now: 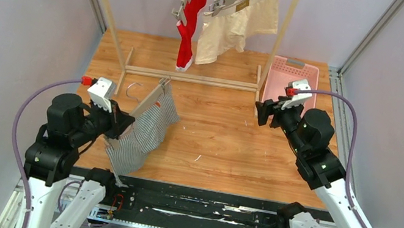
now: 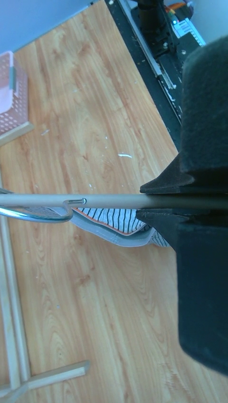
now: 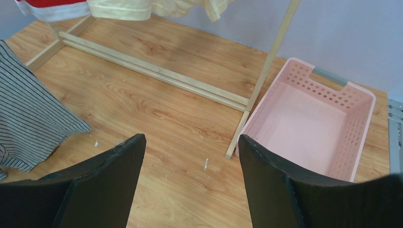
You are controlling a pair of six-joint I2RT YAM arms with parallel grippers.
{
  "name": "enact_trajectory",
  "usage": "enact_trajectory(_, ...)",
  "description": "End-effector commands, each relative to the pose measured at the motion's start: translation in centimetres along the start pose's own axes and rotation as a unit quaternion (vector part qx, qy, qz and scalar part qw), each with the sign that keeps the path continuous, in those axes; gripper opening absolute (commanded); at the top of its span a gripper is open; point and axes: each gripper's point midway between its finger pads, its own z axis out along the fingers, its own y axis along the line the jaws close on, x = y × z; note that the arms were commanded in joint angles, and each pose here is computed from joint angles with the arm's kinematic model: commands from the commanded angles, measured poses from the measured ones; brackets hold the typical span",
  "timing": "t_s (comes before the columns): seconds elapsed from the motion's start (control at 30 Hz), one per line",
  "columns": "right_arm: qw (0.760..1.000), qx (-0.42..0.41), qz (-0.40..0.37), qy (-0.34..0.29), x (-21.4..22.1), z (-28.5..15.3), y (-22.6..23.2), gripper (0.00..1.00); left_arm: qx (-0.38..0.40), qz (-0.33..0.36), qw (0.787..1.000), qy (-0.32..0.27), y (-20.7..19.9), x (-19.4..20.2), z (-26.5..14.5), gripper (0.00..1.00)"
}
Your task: Remove the underwear clipped to the hanger
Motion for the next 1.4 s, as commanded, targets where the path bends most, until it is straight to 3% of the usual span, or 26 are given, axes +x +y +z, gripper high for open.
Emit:
enact_trajectory(0.0, 1.000, -0.002, 0.000, 0.001, -0.6, 1.3, 0.4, 0.74, 0.014, 0.014, 1.000, 0.017, 0.3, 0.3, 1.7, 0.00)
enact_trajectory(0.13, 1.000, -0.007, 0.002, 0.002, -0.9, 2.4, 0.7, 0.74, 0.028, 0.029, 0.999, 0.016, -0.1, -0.7, 2.8, 0.00)
enact_trajectory(0.27, 1.000, 0.001, 0.000, -0.003, -1.3, 3.6, 0.5, 0.77, 0.029, 0.049, 0.997, 0.055, -0.3, 0.1, 4.9, 0.00)
enact_trajectory(0.4, 1.000, -0.014, -0.010, 0.011, -1.6, 5.3, 1.1, 0.78, 0.059, 0.085, 0.992, 0.073, -2.7, 1.2, 6.4, 0.00)
enact_trajectory(0.57, 0.996, -0.073, -0.033, 0.026, -1.7, 7.0, 2.8, 0.90, 0.126, 0.107, 0.984, 0.061, -5.6, 2.0, 6.4, 0.00)
enact_trajectory(0.7, 0.978, -0.208, -0.004, 0.035, -2.2, 7.1, 5.2, 0.93, 0.170, 0.113, 0.979, 0.019, -6.9, 1.6, 5.8, 0.00)
enact_trajectory(0.83, 0.945, -0.320, 0.066, -0.018, -4.0, 5.4, 4.7, 0.93, 0.218, 0.123, 0.968, -0.017, -8.5, 0.9, 4.4, 0.00)
enact_trajectory(0.9, 0.934, -0.345, 0.090, -0.039, -4.7, 4.6, 3.5, 0.94, 0.247, 0.129, 0.960, -0.028, -9.5, 0.5, 3.8, 0.00)
enact_trajectory(1.1, 0.893, -0.438, 0.098, -0.029, -4.9, 2.6, 5.5, 0.92, 0.319, 0.131, 0.938, -0.017, -12.1, 0.1, 4.0, 0.00)
enact_trajectory(1.37, 0.891, -0.448, 0.067, -0.018, -4.2, 1.4, 8.0, 0.92, 0.344, 0.136, 0.929, 0.000, -13.2, -0.6, 4.4, 0.00)
